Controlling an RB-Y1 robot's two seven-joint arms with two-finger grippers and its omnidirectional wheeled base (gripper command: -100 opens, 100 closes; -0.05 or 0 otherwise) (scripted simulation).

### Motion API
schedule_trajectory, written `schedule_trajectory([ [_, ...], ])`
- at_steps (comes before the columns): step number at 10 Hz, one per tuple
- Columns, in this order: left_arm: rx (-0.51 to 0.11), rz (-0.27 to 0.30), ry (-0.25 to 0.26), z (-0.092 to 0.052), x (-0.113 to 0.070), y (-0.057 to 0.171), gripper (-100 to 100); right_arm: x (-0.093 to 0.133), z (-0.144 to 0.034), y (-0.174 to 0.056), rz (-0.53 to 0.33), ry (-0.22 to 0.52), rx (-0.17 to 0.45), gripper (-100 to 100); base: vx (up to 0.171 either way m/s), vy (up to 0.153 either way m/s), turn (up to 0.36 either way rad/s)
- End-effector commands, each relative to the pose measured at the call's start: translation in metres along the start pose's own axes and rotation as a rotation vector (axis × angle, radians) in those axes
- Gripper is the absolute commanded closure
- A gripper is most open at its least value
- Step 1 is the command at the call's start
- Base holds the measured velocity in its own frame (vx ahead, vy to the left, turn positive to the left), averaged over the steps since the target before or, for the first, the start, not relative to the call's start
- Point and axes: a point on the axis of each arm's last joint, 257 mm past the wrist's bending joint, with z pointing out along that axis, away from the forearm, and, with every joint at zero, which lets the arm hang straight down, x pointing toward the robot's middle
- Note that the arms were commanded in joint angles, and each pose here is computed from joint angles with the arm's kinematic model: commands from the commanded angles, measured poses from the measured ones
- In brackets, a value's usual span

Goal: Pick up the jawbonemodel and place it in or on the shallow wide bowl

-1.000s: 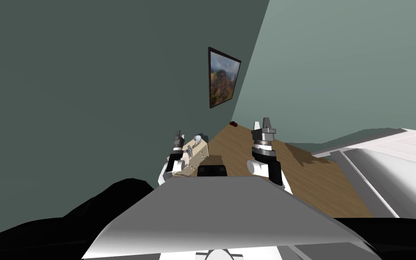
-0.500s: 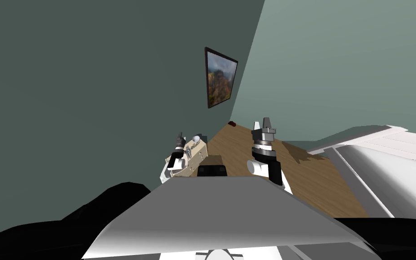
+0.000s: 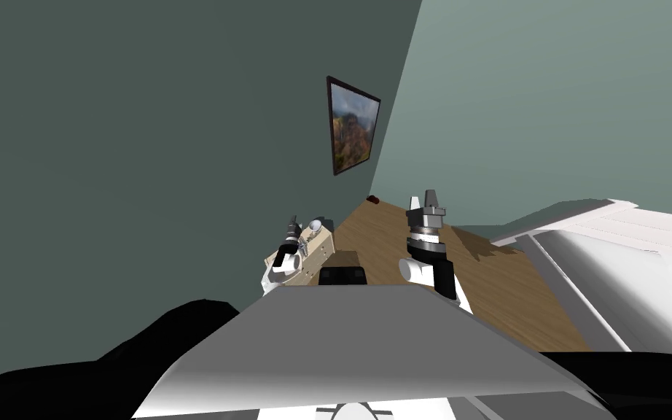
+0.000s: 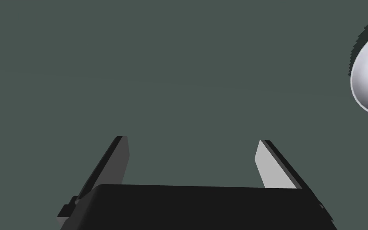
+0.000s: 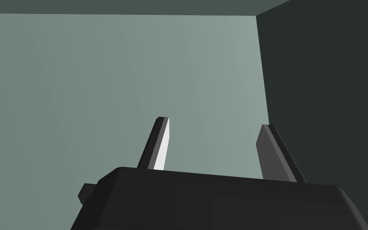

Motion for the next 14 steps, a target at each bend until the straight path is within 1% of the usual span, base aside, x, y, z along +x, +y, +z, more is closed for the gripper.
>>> schedule_trajectory([
  [1,-0.043,-0.017,-0.005,0.0,-0.005,0.019,-100,0.0,0.0,0.0,0.0,0.0,0.0,0,0.008,-0.006,-0.044],
  [3,-0.133,-0.084,-0.017,0.009,-0.013,0.049,-100,0.0,0.0,0.0,0.0,0.0,0.0,0,0.011,-0.013,-0.099],
  [4,-0.167,-0.083,-0.023,0.007,-0.016,0.062,-100,0.0,0.0,0.0,0.0,0.0,0.0,0,0.011,-0.009,-0.036],
  [5,-0.173,-0.083,-0.024,0.006,-0.016,0.065,-100,0.0,0.0,0.0,0.0,0.0,0.0,0,0.003,-0.003,0.014],
  [6,-0.226,-0.117,-0.033,0.009,-0.02,0.081,-100,0.0,0.0,0.0,0.0,0.0,0.0,0,0.007,-0.008,-0.075],
  [7,-0.238,-0.116,-0.037,0.007,-0.022,0.088,-100,0.0,0.0,0.0,0.0,0.0,0.0,0,0.006,-0.006,-0.051],
  [8,-0.296,-0.15,-0.049,0.009,-0.027,0.106,-100,0.0,0.0,0.0,0.0,0.0,0.0,0,0.009,-0.008,-0.085],
  [9,-0.303,-0.15,-0.051,0.008,-0.028,0.11,-100,0.0,0.0,0.0,0.0,0.0,0.0,0,0.009,-0.005,-0.03],
  [10,-0.353,-0.183,-0.061,0.01,-0.032,0.124,-100,0.0,0.0,0.0,0.0,0.0,0.0,0,0.01,-0.007,-0.073],
  [11,-0.369,-0.183,-0.067,0.007,-0.034,0.132,-100,0.0,0.0,0.0,0.0,0.0,0.0,0,0.009,-0.006,-0.042],
  [12,-0.414,-0.216,-0.079,0.008,-0.039,0.144,-100,0.0,0.0,0.0,0.0,0.0,0.0,0,0.012,-0.009,-0.081],
  [13,-0.433,-0.216,-0.085,0.005,-0.041,0.152,-100,0.0,0.0,0.0,0.0,0.0,0.0,0,0.011,-0.006,-0.041],
  [14,-0.478,-0.249,-0.097,0.006,-0.045,0.163,-100,0.0,0.0,0.0,0.0,0.0,0.0,0,0.012,-0.008,-0.065],
])
